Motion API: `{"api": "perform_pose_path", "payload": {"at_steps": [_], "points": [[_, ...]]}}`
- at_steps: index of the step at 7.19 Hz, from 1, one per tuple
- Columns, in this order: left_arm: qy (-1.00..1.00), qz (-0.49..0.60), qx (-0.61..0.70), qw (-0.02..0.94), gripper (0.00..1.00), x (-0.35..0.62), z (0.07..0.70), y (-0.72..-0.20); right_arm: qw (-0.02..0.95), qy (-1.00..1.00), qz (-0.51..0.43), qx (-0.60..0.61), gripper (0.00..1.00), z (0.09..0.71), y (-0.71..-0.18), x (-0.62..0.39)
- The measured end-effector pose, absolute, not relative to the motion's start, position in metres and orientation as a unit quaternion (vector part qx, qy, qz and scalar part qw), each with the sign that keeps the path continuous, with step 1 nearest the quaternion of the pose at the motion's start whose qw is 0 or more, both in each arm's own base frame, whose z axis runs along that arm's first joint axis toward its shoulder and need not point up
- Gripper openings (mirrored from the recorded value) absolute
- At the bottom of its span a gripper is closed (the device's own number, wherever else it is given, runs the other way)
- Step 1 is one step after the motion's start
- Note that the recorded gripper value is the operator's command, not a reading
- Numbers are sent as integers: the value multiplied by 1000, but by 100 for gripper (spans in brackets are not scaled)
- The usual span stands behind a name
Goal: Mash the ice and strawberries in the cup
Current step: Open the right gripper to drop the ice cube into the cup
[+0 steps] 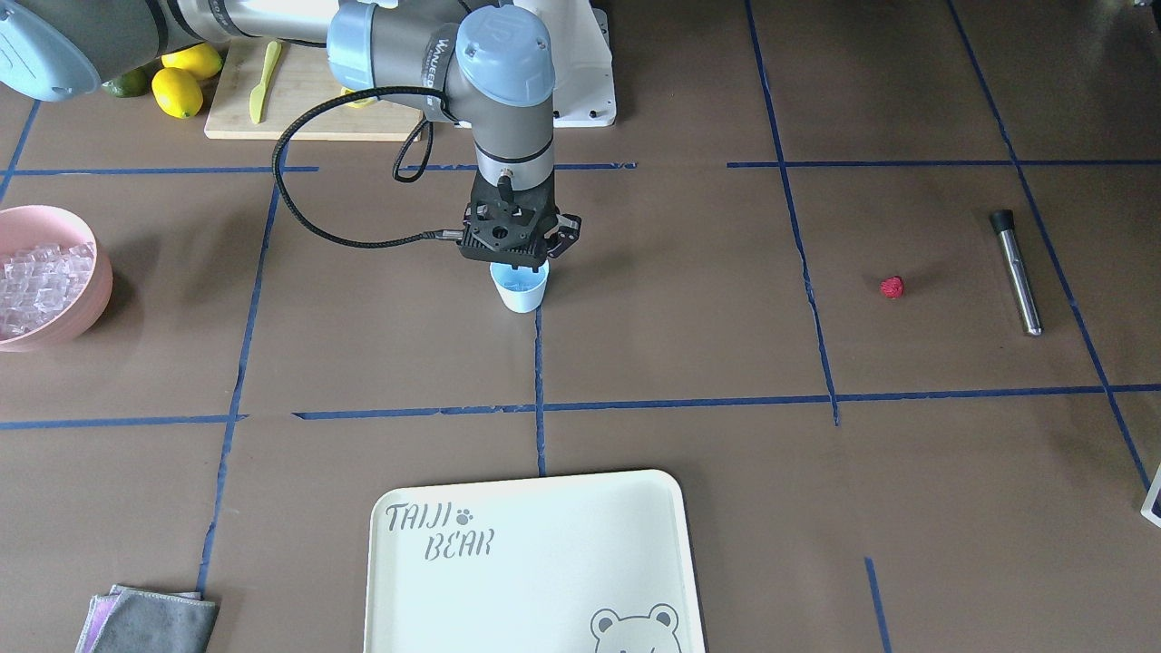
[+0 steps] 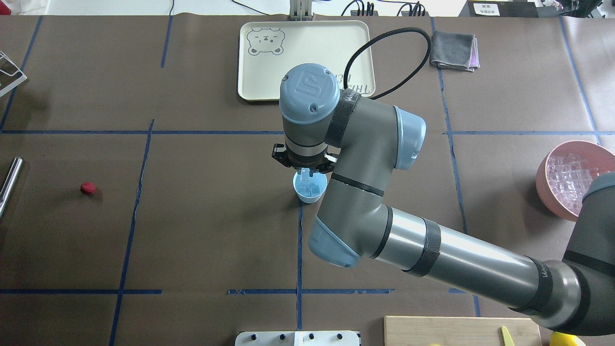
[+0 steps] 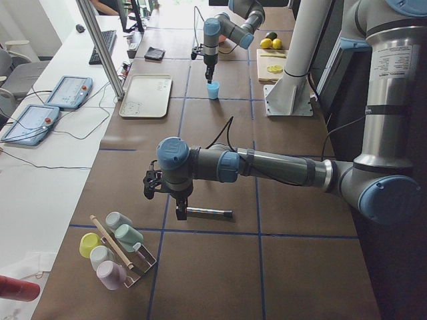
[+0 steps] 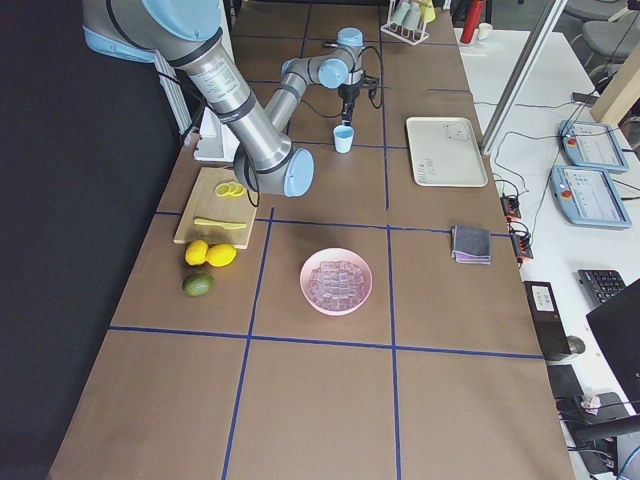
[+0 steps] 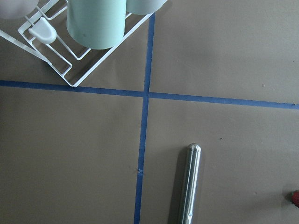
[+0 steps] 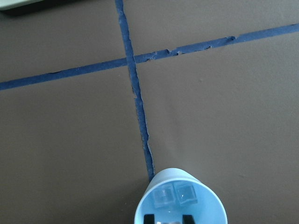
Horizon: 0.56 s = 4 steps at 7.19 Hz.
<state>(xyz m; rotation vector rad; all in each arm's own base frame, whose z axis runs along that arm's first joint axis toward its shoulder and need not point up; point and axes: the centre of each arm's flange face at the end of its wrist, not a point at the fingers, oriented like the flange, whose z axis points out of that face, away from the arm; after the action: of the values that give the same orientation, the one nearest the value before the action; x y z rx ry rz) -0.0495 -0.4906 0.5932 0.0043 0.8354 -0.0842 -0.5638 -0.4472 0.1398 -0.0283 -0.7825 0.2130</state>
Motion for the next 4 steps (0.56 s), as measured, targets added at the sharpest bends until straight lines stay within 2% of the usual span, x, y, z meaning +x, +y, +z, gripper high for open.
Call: {"api": "perform_pose_path", "payload": {"at_steps": [2,3,4], "points": [[406,-41,2,913,100,-49,593,-491,920,-379,103,-14,58,142,-447,-565],[406,-41,2,913,100,-49,593,-491,920,-378,104,-14,70,142,-447,-565],[406,-41,2,913,100,-49,594,-491,920,-379,104,-13,71,141,-448,-564]]}}
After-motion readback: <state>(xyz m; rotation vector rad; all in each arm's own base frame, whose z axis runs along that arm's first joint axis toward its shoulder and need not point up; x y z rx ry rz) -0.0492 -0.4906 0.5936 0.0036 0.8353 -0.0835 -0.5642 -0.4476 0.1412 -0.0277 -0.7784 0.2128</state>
